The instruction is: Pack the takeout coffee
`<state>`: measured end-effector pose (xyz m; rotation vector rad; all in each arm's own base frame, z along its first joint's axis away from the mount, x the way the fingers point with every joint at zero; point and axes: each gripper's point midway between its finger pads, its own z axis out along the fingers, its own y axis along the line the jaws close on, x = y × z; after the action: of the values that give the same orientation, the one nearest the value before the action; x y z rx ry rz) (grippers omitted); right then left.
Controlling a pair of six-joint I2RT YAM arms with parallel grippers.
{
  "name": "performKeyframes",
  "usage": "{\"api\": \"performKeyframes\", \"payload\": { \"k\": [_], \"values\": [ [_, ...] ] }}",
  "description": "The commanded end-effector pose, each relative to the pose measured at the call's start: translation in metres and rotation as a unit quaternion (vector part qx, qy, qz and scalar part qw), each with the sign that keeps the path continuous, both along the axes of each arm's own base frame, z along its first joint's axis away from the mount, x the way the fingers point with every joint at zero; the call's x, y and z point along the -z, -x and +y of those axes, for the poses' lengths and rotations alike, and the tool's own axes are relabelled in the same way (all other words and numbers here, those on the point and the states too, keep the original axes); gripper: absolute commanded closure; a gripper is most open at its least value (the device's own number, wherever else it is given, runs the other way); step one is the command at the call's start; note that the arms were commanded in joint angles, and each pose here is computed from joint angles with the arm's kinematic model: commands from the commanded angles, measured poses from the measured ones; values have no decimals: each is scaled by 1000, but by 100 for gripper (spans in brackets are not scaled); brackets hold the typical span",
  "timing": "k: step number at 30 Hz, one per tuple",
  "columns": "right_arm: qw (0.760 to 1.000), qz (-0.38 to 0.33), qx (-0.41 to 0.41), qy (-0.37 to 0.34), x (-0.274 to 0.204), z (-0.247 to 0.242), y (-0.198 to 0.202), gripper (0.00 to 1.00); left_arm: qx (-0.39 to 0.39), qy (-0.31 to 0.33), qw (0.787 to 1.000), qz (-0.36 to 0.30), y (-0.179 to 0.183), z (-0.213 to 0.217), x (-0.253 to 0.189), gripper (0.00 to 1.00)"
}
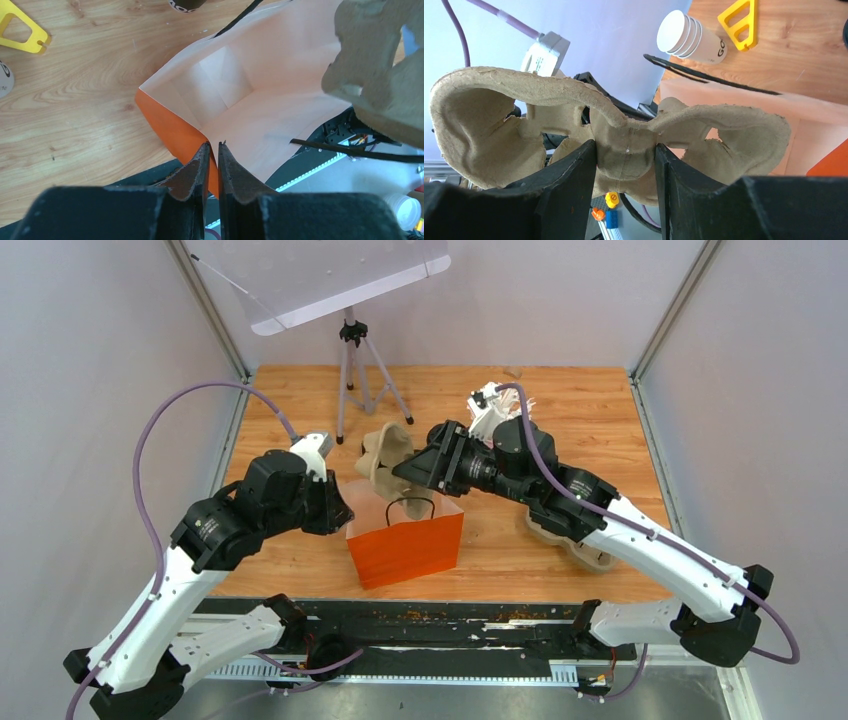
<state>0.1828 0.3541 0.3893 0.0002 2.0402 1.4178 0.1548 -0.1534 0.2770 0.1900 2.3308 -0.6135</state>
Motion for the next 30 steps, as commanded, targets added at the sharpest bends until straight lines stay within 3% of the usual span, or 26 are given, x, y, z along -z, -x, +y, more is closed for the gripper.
{"api": "performKeyframes", "payload": {
  "k": [1,12,18,25,30],
  "values": [
    [999,3,-16,-33,-13,4,11,55,-2,19,1000,-9,-5,-6,-7,81],
    [998,-10,-47,35,28,4,17,54,-4,21,1000,-11,-8,-8,-11,82],
    [994,-18,-8,105,52,-10,2,55,-7,19,1000,-11,-7,-6,-11,87],
    [993,-50,12,111,40,-14,-12,55,0,24,1000,-11,-7,-9,-11,95],
    [992,-80,12,99,34,-9,-18,55,0,32,999,-17,-9,-12,-15,95]
  ]
}}
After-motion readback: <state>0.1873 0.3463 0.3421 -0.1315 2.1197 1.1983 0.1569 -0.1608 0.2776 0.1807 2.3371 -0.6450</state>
